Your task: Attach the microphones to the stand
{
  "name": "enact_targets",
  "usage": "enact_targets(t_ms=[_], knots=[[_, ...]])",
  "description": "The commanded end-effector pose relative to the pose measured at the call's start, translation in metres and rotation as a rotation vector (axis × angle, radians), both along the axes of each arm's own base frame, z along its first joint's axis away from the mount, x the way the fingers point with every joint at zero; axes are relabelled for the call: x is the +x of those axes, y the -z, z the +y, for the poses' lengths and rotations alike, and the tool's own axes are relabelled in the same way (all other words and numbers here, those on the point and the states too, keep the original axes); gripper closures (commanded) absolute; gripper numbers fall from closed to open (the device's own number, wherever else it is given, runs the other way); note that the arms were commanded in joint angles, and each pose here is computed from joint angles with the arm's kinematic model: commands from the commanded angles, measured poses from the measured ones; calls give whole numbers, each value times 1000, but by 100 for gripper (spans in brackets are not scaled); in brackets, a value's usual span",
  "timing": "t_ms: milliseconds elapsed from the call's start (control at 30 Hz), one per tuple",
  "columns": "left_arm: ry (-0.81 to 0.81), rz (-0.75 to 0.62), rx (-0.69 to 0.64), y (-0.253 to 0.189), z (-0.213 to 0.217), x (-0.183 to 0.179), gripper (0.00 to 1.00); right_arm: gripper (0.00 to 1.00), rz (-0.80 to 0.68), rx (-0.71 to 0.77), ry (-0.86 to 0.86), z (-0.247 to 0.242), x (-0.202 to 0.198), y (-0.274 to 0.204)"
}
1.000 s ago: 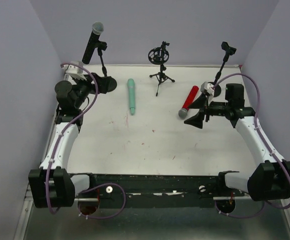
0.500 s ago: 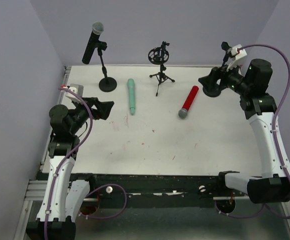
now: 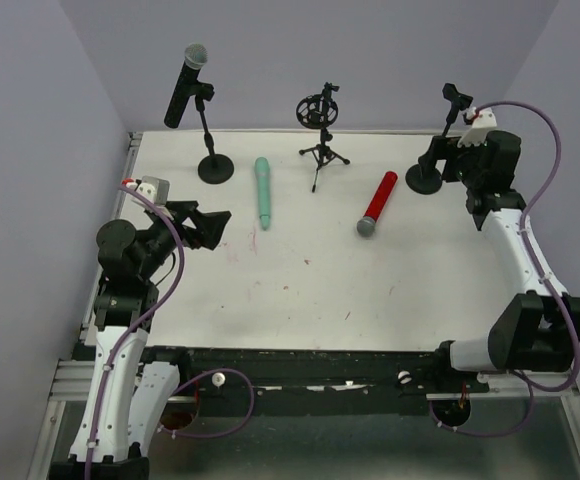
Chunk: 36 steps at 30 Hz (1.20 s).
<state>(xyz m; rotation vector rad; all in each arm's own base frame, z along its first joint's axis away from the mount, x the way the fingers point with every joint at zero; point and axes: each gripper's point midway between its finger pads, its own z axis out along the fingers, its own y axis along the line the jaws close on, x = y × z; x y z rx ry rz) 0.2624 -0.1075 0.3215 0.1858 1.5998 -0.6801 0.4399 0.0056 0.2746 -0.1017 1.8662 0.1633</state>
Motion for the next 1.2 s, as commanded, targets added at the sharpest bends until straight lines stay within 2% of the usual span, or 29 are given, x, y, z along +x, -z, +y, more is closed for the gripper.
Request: enact_targets(t_ms=[0, 267, 433, 600, 800, 967, 1067, 1167], knots=[[-14, 0, 13, 0, 2, -1, 1, 0, -145, -127, 5, -17, 38, 11], [-29, 18, 24, 6, 5, 3, 2, 1, -253, -79, 38, -50, 74, 43], [-30, 31, 26, 9, 5, 5, 2, 2, -365, -145, -65, -43, 88, 46], [-35, 44, 31, 13, 6, 9, 2, 6, -375, -138, -71, -45, 110, 54], [-52, 65, 41, 19, 9, 13, 2, 18, -482, -177, -86, -47, 125, 47], [-61, 66, 46, 21, 10, 14, 1, 23, -485, -169, -54, -53, 139, 52], [-79, 61, 53, 22, 13, 15, 2, 32, -485, -168, -65, -53, 145, 55], [-88, 59, 59, 22, 15, 15, 2, 47, -475, -153, -75, -52, 151, 56]])
